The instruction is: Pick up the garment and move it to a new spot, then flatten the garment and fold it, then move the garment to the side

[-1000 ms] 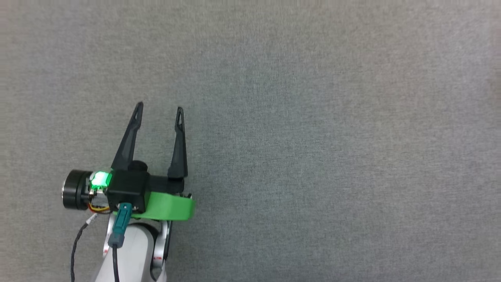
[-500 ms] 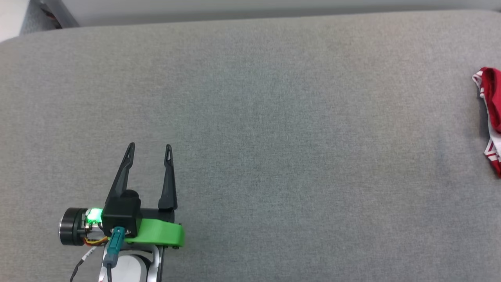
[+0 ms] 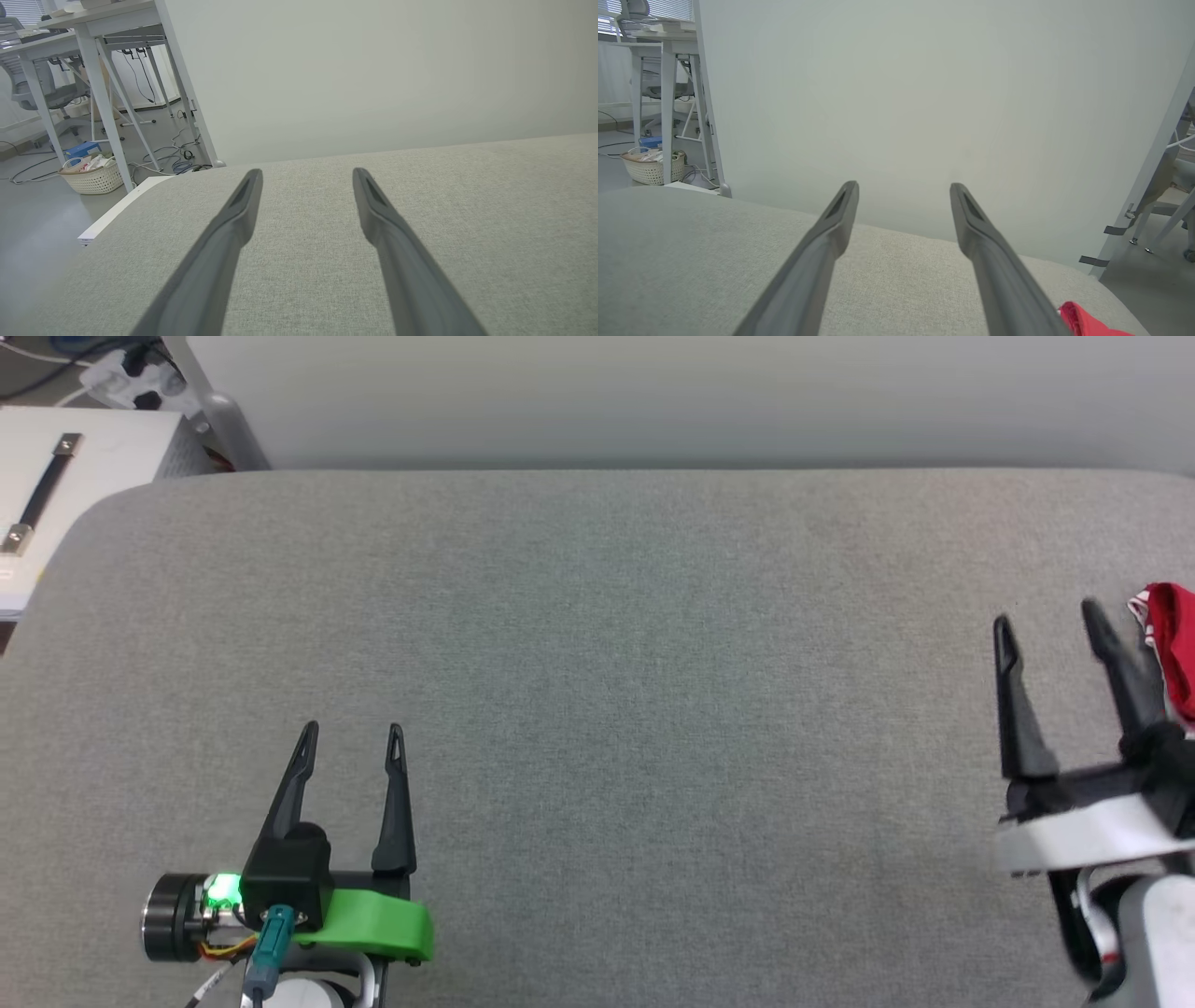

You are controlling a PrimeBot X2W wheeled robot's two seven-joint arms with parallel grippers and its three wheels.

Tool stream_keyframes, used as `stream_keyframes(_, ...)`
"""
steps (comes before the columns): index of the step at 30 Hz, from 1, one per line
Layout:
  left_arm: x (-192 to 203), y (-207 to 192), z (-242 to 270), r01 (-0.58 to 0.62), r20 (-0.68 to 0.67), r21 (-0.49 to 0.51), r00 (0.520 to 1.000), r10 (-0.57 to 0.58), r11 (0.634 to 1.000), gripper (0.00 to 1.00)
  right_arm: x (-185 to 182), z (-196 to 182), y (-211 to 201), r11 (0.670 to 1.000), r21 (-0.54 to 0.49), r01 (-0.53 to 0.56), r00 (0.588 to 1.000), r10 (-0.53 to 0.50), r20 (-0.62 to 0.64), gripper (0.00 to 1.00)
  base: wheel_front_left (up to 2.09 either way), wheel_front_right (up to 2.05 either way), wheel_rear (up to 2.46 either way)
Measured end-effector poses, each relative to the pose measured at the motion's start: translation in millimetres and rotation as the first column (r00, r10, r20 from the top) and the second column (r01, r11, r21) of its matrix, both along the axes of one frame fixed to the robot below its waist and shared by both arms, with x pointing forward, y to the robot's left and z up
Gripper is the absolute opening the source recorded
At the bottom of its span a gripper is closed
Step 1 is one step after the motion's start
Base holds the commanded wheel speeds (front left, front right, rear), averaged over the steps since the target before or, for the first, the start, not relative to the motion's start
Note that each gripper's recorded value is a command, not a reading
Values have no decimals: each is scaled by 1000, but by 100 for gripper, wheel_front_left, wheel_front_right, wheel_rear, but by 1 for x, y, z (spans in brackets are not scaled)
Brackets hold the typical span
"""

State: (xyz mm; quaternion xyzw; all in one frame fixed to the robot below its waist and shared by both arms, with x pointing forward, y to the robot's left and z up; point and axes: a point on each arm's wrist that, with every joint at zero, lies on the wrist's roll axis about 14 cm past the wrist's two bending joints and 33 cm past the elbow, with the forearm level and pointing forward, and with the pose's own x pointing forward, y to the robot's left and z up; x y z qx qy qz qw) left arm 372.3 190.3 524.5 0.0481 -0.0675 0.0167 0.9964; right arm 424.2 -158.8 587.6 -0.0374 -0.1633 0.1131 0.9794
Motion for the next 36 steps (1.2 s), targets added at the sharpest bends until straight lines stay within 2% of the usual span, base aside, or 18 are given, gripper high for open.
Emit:
stream_keyframes(8, -16, 6, 4, -16, 10, -2, 1000, 16, 1000, 100, -31, -31, 6, 997, 80, 17, 995, -9, -102, 100, 0, 0, 0)
stream_keyframes(17, -28, 7, 3, -8, 6, -5, 1000, 8, 1000, 100, -58, -51, 9, 994, 109, 27, 986, -8, -169, 100, 0, 0, 0)
stream_keyframes(36, -37, 8, -3, 2, -11, -12, 1000, -2, 1000, 100, -69, -57, 15, 992, 128, 23, 982, 2, -190, 100, 0, 0, 0)
